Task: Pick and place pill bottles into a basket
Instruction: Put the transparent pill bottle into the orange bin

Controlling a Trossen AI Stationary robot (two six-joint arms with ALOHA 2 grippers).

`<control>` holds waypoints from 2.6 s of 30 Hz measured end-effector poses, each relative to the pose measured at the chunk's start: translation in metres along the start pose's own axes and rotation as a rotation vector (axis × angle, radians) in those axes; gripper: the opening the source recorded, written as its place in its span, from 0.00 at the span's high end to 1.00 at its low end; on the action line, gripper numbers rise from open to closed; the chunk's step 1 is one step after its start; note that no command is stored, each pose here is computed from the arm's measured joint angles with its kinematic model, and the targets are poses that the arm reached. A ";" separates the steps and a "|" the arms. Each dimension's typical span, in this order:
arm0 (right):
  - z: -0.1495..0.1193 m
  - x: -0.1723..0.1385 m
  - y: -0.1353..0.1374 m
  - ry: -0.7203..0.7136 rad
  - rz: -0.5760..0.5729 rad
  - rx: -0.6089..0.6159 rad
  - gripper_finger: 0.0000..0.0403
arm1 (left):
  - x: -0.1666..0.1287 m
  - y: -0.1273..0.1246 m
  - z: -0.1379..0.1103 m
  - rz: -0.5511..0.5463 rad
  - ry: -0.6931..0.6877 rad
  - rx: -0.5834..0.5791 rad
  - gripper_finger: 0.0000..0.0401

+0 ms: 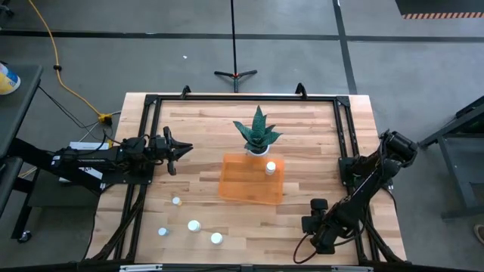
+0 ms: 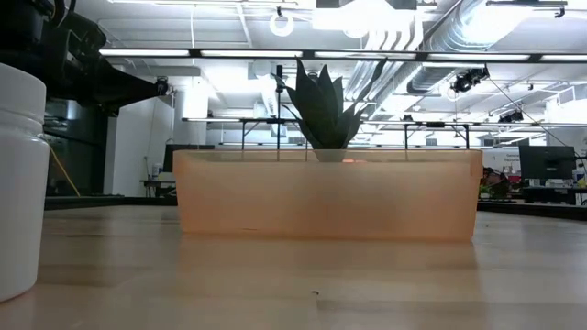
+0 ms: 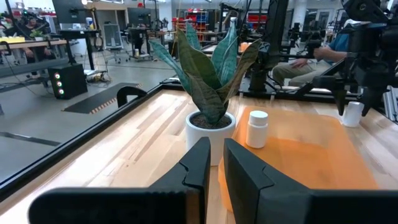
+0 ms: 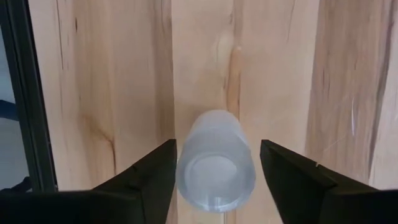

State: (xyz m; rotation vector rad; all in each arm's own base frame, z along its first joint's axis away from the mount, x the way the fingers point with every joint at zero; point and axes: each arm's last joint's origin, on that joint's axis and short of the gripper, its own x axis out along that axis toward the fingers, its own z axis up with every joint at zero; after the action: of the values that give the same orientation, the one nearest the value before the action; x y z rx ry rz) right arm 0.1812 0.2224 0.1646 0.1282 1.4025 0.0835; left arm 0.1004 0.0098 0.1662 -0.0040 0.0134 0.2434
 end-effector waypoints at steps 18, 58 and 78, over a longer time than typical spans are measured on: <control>0.037 -0.020 -0.011 -0.022 0.002 0.016 0.67 | 0.000 0.000 0.000 -0.001 0.000 0.000 0.79; 0.132 -0.011 -0.169 -0.277 -0.022 -0.298 0.66 | 0.000 0.000 0.000 -0.001 0.000 0.000 0.79; 0.135 -0.020 -0.169 -0.238 -0.006 -0.234 0.53 | 0.000 0.000 0.000 -0.001 0.000 0.000 0.79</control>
State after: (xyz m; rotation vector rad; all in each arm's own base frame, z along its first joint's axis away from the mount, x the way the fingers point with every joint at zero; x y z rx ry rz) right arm 0.3080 0.0472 0.1830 -0.0592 1.1462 0.2197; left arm 0.1004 0.0097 0.1662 -0.0044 0.0137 0.2423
